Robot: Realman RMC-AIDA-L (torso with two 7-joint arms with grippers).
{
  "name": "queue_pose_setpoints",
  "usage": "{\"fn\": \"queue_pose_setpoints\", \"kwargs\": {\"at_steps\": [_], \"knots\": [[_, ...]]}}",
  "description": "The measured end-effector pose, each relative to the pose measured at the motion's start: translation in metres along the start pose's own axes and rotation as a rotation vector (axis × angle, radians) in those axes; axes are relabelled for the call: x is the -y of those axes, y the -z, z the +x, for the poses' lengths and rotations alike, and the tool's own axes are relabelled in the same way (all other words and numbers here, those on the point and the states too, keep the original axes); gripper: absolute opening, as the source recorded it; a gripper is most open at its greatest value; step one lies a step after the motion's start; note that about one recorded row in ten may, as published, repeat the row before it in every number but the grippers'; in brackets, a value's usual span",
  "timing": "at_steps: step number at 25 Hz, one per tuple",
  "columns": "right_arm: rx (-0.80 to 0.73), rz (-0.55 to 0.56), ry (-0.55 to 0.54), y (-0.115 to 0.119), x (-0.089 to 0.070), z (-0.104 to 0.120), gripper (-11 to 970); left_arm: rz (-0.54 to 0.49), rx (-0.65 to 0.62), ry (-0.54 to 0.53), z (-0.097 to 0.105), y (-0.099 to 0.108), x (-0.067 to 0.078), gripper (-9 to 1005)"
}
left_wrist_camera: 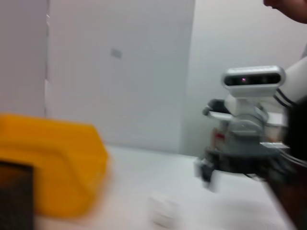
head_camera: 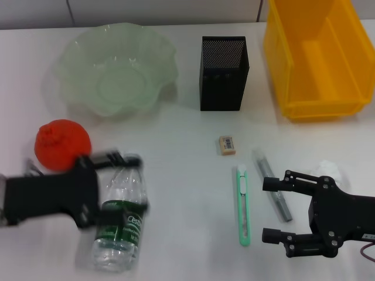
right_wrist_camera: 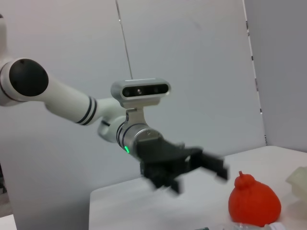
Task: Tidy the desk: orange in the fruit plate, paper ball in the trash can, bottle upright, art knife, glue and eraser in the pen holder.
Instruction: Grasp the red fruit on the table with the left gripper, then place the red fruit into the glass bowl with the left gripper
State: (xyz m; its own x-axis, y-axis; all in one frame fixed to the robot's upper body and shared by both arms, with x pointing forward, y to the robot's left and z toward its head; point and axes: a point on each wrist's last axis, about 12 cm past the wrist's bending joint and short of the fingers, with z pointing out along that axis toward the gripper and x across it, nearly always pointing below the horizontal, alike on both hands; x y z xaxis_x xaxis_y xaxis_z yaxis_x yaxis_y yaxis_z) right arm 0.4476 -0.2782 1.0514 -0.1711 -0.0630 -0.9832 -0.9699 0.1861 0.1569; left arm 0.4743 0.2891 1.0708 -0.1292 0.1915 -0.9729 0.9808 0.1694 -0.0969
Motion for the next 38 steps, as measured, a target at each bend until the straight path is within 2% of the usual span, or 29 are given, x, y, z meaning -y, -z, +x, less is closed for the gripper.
{"fn": "queue_pose_setpoints", "kwargs": {"at_steps": [1,2,5,6,9,11,18,20,21,28,29,30,31,32,35,36,38], "knots": [[0.003,0.005,0.000,0.001,0.000,0.000,840,-0.156,0.072,-0.038,0.001,0.015,-0.004,773],[0.003,0.005,0.000,0.001,0.000,0.000,840,-0.156,0.072,-0.038,0.001,0.015,-0.004,770],[0.005,0.009,-0.001,0.001,-0.001,0.001,840,-0.476,0.193,-0.072,0.012,0.045,-0.005,761],[0.004,0.014,-0.003,0.002,-0.002,0.002,840,-0.600,0.216,-0.075,0.022,0.055,-0.002,758],[0.000,0.020,-0.003,0.002,-0.001,0.003,840,-0.661,0.196,-0.053,0.030,0.057,-0.002,750],[-0.003,0.025,-0.005,0.001,-0.001,0.004,840,-0.700,0.125,-0.007,0.041,0.053,-0.007,744],[-0.004,0.023,-0.004,0.000,0.000,0.004,839,-0.715,0.010,0.035,0.055,0.042,-0.016,723],[0.000,0.022,-0.005,0.001,-0.001,0.004,839,-0.755,-0.030,0.050,0.060,0.045,-0.020,717],[0.002,0.022,-0.006,0.001,-0.002,0.003,839,-0.790,-0.064,0.095,0.063,0.047,-0.027,714],[0.005,0.024,-0.007,0.002,-0.002,0.004,839,-0.810,-0.062,0.168,0.062,0.051,-0.033,694],[0.005,0.024,-0.008,0.002,-0.003,0.004,839,-0.808,-0.056,0.174,0.061,0.051,-0.033,648],[0.005,0.025,-0.008,0.002,-0.003,0.004,839,-0.796,-0.036,0.187,0.058,0.051,-0.033,602],[0.010,0.024,-0.008,0.002,-0.003,0.003,838,-0.752,0.035,0.197,0.046,0.053,-0.033,556],[0.010,0.024,-0.008,0.002,-0.003,0.003,838,-0.752,0.035,0.197,0.046,0.053,-0.033,510],[0.081,0.019,-0.002,0.008,-0.007,-0.003,838,-0.668,0.180,0.153,0.020,0.052,-0.033,398],[0.195,0.042,0.023,0.018,-0.013,-0.013,838,-0.638,0.225,0.136,0.010,0.049,-0.036,364],[0.250,0.060,0.038,0.025,-0.016,-0.018,838,-0.600,0.261,0.123,-0.005,0.039,-0.049,298]]}}
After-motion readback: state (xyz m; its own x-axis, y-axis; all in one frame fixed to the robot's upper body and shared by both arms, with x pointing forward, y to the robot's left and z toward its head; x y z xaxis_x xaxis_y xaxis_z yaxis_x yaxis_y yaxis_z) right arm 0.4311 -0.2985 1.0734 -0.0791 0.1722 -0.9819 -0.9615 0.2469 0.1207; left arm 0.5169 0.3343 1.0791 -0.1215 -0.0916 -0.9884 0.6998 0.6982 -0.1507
